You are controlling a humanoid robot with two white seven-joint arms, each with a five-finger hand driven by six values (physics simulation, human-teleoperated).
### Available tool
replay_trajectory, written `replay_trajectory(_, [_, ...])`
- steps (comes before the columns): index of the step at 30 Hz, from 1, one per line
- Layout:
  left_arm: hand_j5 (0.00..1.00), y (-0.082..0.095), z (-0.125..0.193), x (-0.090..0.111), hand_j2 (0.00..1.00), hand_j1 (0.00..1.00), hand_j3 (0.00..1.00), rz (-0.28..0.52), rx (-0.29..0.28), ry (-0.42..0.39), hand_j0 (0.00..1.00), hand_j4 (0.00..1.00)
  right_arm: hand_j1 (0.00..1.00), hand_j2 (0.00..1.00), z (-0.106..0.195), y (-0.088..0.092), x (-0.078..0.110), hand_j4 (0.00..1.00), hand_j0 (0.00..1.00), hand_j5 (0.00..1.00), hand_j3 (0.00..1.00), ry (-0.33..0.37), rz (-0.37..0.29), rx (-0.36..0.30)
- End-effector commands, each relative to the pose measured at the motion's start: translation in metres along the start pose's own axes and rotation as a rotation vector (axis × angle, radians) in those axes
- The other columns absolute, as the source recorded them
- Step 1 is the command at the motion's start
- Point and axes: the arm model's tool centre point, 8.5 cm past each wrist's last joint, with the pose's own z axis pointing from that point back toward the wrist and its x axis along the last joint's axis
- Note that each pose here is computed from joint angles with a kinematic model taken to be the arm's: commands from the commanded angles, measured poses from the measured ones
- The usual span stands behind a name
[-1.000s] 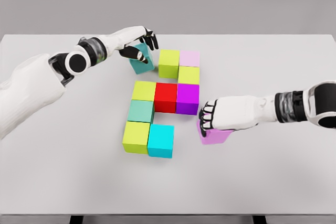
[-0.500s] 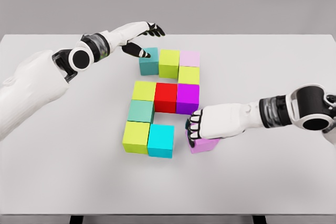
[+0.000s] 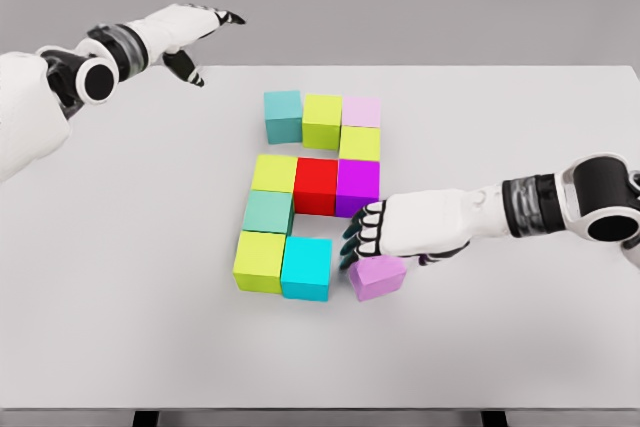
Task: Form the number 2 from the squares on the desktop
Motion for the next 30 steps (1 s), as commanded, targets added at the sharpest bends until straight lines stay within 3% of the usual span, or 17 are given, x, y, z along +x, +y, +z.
replay_trajectory(1, [1.00,-0.008,0.002,-0.009,1.00,1.00,1.00,-0.111,-0.027,0.028,1.00,1.00,1.00,1.00,0.026,-0.013,-0.010,1.00,1.00,1.00,1.00,0.057,-0.003,-0.042])
replay_trajectory(5, [1.00,-0.018,0.005,-0.032,1.00,1.00,1.00,-0.134,-0.067,0.056,1.00,1.00,1.00,1.00,0.056,-0.018,-0.018,1.00,1.00,1.00,1.00,0.129,-0.002,-0.056])
replay_trajectory(7, [1.00,-0.025,0.004,-0.040,1.00,1.00,1.00,-0.226,-0.099,0.094,1.00,1.00,1.00,1.00,0.068,-0.015,-0.021,1.00,1.00,1.00,1.00,0.162,-0.008,-0.060])
replay_trajectory(8, [1.00,-0.025,0.004,-0.040,1.00,1.00,1.00,-0.284,-0.107,0.098,1.00,1.00,1.00,1.00,0.073,-0.012,-0.022,1.00,1.00,1.00,1.00,0.176,-0.015,-0.055])
replay_trajectory(15, [1.00,-0.042,-0.013,-0.008,1.00,1.00,1.00,-0.455,-0.166,0.013,1.00,1.00,1.00,1.00,0.090,0.017,-0.019,1.00,1.00,1.00,1.00,0.210,-0.071,0.016])
replay_trajectory(17, [1.00,-0.046,-0.013,-0.004,1.00,1.00,1.00,-0.461,-0.188,-0.026,1.00,1.00,1.00,1.00,0.087,0.028,-0.016,1.00,1.00,1.00,1.00,0.202,-0.094,0.028])
replay_trajectory(19, [1.00,-0.047,-0.010,-0.003,1.00,1.00,1.00,-0.465,-0.303,-0.064,1.00,1.00,1.00,1.00,0.081,0.037,-0.012,1.00,1.00,1.00,1.00,0.184,-0.118,0.035])
replay_trajectory(22, [1.00,-0.045,-0.007,-0.005,1.00,1.00,1.00,-0.445,-0.430,-0.041,1.00,1.00,1.00,1.00,0.079,0.043,-0.011,1.00,1.00,1.00,1.00,0.178,-0.129,0.042])
replay_trajectory(27, [1.00,-0.043,-0.017,-0.002,1.00,1.00,1.00,-0.417,-0.472,-0.004,1.00,1.00,1.00,1.00,0.075,0.046,-0.009,1.00,1.00,1.00,1.00,0.167,-0.136,0.043])
replay_trajectory(30, [1.00,-0.039,-0.024,-0.005,1.00,1.00,1.00,-0.376,-0.454,0.029,1.00,1.00,1.00,1.00,0.072,0.051,-0.006,1.00,1.00,1.00,1.00,0.157,-0.150,0.049])
